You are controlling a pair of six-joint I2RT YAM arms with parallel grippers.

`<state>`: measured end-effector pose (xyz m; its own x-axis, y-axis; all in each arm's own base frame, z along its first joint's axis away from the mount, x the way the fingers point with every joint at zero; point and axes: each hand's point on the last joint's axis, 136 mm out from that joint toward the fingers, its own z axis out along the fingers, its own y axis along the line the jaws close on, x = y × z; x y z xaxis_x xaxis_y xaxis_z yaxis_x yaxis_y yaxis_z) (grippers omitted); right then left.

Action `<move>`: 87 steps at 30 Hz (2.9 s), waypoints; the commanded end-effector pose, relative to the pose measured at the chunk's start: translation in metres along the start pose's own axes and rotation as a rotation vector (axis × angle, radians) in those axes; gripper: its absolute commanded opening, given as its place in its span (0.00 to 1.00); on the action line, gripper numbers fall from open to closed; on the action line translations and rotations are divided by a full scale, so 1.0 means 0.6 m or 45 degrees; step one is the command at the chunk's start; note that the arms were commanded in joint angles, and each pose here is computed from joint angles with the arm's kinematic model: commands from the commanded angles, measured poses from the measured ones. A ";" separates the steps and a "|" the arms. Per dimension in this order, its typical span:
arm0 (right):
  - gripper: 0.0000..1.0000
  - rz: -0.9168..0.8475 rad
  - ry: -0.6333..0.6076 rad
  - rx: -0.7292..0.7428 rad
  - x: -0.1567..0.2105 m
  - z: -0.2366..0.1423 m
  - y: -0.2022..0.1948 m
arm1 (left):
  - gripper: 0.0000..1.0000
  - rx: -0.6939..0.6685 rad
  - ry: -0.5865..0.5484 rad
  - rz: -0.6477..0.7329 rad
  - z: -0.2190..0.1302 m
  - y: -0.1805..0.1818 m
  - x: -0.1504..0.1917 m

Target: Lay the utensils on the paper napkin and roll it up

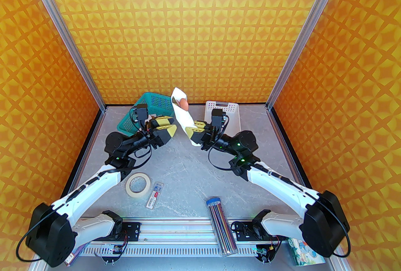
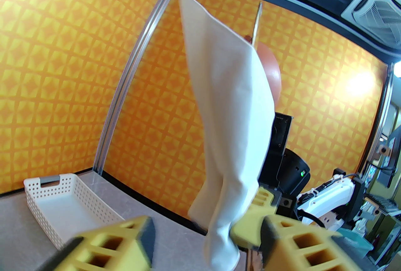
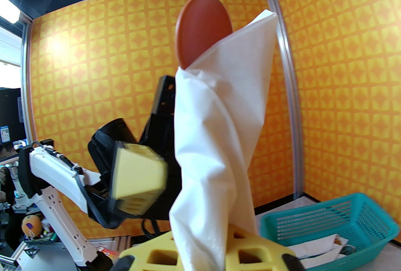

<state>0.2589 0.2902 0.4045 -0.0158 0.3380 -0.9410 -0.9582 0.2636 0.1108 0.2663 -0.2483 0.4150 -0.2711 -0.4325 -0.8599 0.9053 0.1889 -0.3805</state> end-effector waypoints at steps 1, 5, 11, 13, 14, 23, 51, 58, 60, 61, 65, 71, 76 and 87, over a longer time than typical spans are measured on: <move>0.10 -0.046 -0.008 0.008 -0.011 -0.008 0.007 | 0.76 0.046 0.043 -0.019 -0.004 -0.013 0.003; 0.10 0.001 -0.018 -0.031 -0.016 -0.003 0.014 | 0.85 0.154 0.065 0.000 0.015 -0.038 -0.001; 0.10 0.020 -0.044 -0.070 -0.025 0.001 0.024 | 0.86 0.228 0.091 0.017 0.048 -0.050 0.008; 0.10 0.030 -0.036 -0.075 -0.020 0.002 0.025 | 0.85 0.249 0.082 0.016 0.056 -0.052 0.007; 0.10 0.033 -0.034 -0.079 -0.018 0.003 0.026 | 0.85 0.257 0.082 0.017 0.060 -0.053 0.006; 0.11 0.051 -0.019 -0.057 0.001 0.005 0.024 | 0.70 0.320 0.054 0.006 0.084 -0.060 -0.002; 0.56 0.038 0.196 0.084 0.058 -0.057 0.033 | 0.01 0.335 0.055 0.047 0.078 -0.071 -0.017; 0.74 -0.040 0.306 0.188 0.044 -0.113 0.057 | 0.00 0.298 0.079 0.078 0.075 -0.067 -0.012; 0.75 0.004 0.324 0.240 0.036 -0.123 0.052 | 0.00 0.299 0.075 0.086 0.074 -0.069 -0.015; 0.76 0.055 0.318 0.263 0.030 -0.127 0.047 | 0.00 0.299 0.076 0.087 0.074 -0.071 -0.015; 0.73 0.275 0.263 0.231 -0.003 -0.125 0.045 | 0.00 0.298 0.076 0.094 0.071 -0.075 -0.018; 0.55 0.516 0.373 0.216 0.008 -0.108 0.039 | 0.00 0.264 0.084 0.097 0.069 -0.072 -0.017; 0.46 0.845 0.491 0.175 0.036 -0.085 0.036 | 0.00 0.245 0.082 0.117 0.067 -0.072 -0.019; 0.46 0.962 0.416 0.128 0.023 -0.080 0.044 | 0.00 0.226 0.088 0.130 0.067 -0.068 -0.018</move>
<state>0.2264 0.2585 0.3718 -0.7235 0.1696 -0.6691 -0.6368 0.2103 0.7418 0.2477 -0.2934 0.4337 -0.2534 -0.3284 -0.9099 0.9582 0.0438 -0.2826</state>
